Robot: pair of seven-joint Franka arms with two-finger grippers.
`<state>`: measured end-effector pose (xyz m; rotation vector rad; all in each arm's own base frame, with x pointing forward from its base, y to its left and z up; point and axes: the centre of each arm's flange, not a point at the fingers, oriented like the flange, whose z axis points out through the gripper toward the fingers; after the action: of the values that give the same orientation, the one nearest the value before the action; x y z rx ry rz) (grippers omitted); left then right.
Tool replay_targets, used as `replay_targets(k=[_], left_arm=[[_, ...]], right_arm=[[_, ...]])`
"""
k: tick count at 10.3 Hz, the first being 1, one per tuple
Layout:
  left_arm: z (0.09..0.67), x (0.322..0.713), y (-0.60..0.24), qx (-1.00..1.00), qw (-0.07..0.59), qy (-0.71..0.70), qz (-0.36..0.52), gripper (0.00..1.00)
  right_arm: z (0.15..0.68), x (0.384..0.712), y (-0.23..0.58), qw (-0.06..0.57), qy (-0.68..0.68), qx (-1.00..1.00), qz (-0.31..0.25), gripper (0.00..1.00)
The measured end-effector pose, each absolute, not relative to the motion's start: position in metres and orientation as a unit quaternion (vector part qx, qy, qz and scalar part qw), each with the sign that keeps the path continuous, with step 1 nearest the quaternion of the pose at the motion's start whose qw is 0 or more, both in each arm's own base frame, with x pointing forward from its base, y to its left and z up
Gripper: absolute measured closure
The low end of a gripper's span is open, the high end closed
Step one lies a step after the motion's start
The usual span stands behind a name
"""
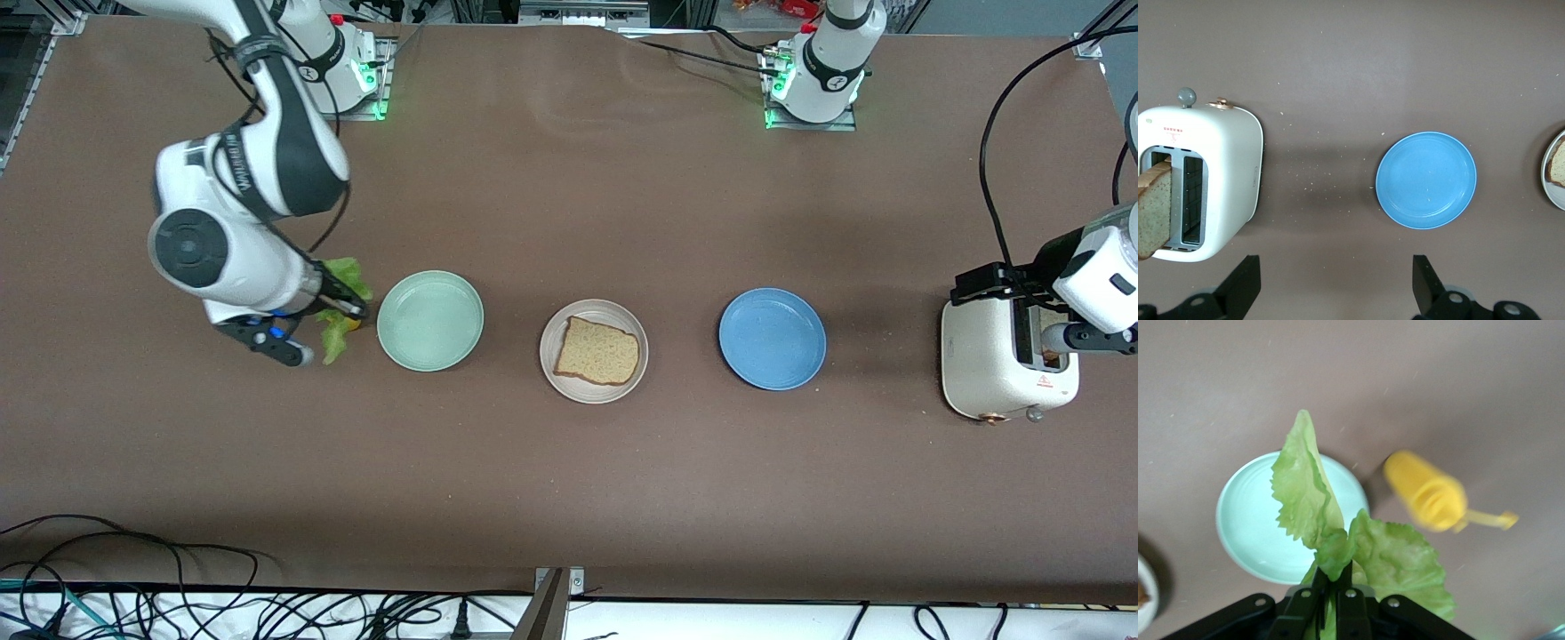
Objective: Make sandwich on beige plate with both arms
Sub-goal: 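Carry the lettuce leaf with the right gripper over to the beige plate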
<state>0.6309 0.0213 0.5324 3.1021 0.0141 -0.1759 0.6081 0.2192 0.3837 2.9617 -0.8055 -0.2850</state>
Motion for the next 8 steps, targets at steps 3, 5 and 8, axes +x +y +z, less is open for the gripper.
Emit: replay_targets(k=[3,5,8], left_arm=[[0.531,0.631,0.022,0.998,0.017,0.005,-0.058,0.0],[0.53,0.631,0.026,0.998,0.017,0.009,-0.058,0.0],[0.527,0.632,0.033,0.998,0.017,0.014,-0.061,0.0]], right_arm=[[0.359,0.615,0.3,0.013,-0.356,0.933,-0.052,0.92],[0.335,0.621,0.357,-0.015,-0.413,0.91,-0.021,0.92],[0.304,0.614,0.424,-0.067,-0.422,0.904,0.014,0.92]])
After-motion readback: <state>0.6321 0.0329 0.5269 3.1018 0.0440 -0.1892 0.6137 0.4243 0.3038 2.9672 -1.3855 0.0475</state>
